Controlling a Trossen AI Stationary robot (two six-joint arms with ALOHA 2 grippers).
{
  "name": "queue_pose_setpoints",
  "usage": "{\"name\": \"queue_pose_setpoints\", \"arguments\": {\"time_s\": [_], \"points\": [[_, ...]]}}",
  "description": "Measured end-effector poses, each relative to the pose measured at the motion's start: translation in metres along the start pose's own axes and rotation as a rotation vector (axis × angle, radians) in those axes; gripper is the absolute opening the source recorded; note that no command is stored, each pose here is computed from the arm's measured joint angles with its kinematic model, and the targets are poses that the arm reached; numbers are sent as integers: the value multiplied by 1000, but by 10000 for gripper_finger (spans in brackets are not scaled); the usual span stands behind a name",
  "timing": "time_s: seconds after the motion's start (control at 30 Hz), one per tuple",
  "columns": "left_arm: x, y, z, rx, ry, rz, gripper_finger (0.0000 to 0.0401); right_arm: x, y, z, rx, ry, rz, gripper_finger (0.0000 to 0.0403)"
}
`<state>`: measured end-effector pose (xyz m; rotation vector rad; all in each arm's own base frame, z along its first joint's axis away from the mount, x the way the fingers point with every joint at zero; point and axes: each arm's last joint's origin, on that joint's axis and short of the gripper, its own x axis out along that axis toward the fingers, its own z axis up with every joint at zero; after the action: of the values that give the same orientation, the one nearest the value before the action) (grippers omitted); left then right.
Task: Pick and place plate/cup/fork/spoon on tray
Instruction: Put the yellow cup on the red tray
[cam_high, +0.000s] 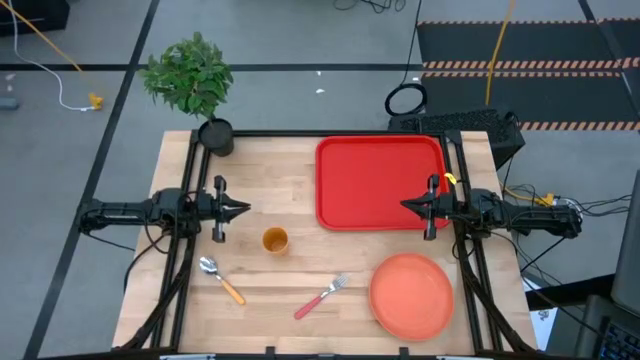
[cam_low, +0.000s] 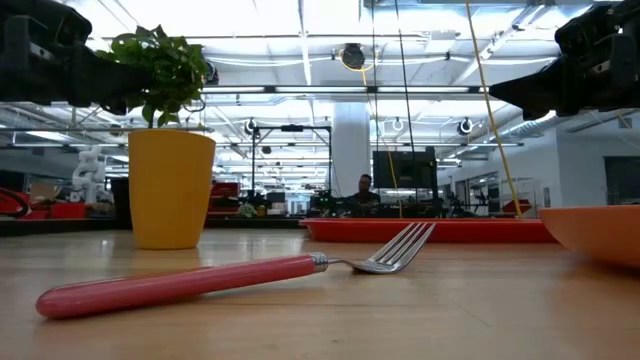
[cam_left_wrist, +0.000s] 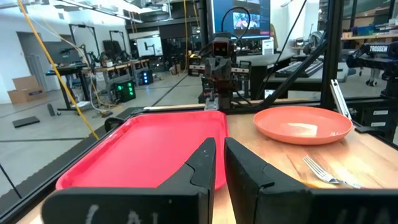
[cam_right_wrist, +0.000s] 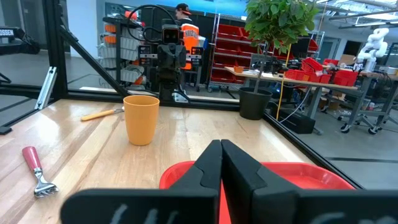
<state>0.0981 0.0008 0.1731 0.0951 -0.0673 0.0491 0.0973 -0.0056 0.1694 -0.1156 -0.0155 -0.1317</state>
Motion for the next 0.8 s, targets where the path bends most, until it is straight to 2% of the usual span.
{"name": "queue_pose_setpoints", "arguments": {"time_s": [0.13, 0.2, 0.3, 0.4, 0.57, 0.8], "points": [[0, 0, 2, -46, -19, 2, 37, 0, 0, 0, 0, 0, 0, 0], [0, 1, 9, -40, -88, 13, 37, 0, 0, 0, 0, 0, 0, 0], [-1, 3, 26, -58, -153, 20, 37, 0, 0, 0, 0, 0, 0, 0], [-3, 5, 54, -69, -188, 11, 37, 0, 0, 0, 0, 0, 0, 0], [4, 5, 104, -13, -139, -60, 37, 0, 0, 0, 52, -1, 0, 0], [33, -3, 170, 7, 71, -177, 37, 0, 0, 3, 211, -28, -2, 0]]}}
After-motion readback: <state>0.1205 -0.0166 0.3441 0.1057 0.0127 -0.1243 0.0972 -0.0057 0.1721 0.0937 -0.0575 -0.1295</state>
